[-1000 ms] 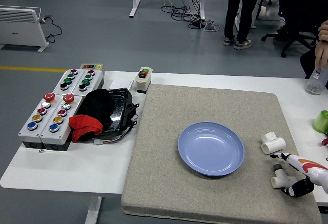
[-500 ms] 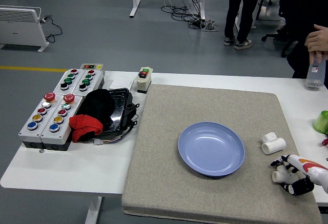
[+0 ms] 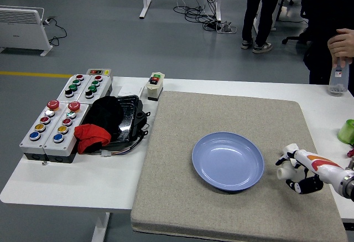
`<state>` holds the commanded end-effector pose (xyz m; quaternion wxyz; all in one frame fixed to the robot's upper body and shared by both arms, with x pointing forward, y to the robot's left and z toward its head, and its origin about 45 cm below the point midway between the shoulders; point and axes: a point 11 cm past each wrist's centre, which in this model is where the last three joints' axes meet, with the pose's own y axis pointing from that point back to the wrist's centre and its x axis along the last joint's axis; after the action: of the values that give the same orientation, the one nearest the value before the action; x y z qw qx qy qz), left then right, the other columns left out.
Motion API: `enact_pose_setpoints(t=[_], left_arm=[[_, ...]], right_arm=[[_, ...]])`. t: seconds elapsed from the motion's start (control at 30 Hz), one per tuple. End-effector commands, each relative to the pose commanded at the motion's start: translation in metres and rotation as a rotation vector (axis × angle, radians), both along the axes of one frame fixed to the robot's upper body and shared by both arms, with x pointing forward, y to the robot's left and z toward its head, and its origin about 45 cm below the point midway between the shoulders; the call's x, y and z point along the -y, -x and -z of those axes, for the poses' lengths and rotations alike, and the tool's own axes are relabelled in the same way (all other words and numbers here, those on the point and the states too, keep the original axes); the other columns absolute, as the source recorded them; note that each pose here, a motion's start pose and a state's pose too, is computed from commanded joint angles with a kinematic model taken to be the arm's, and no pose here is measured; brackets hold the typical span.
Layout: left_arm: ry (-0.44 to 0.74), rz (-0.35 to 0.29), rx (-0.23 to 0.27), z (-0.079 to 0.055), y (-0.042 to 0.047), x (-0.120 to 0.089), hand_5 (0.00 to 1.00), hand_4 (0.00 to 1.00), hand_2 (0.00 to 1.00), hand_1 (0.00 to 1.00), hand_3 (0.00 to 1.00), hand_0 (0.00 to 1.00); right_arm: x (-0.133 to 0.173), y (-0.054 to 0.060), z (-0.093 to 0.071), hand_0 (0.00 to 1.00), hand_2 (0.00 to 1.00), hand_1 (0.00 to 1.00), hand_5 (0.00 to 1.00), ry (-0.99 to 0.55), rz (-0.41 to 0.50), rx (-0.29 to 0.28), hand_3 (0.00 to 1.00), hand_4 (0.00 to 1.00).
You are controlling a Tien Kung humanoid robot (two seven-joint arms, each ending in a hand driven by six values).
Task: Pick pipe place plate twice
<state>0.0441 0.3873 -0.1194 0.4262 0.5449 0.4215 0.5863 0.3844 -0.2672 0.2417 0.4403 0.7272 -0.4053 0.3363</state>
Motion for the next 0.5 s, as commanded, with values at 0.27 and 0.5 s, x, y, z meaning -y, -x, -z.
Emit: enact_pose_setpoints(t=[0.27,0.5], left_arm=[[0.000,-0.006,0.009,-0.001,-0.0030,-0.001,0.998,0.204,0.536,0.591,0.577,0.625],[0.000,-0.008,0.013,-0.001,-0.0048,-0.001,0.998,0.204,0.536,0.591,0.577,0.627]], right_arm=[[-0.069,-0.026,-0.017,0.388,0.577,0.510,0.002,-0.029,-0.138,0.045,0.712,0.468],[-0.101,-0.037,0.007,0.818,0.939,0.811,0.144,0.064,-0.208,-0.068,0.938,0.666]])
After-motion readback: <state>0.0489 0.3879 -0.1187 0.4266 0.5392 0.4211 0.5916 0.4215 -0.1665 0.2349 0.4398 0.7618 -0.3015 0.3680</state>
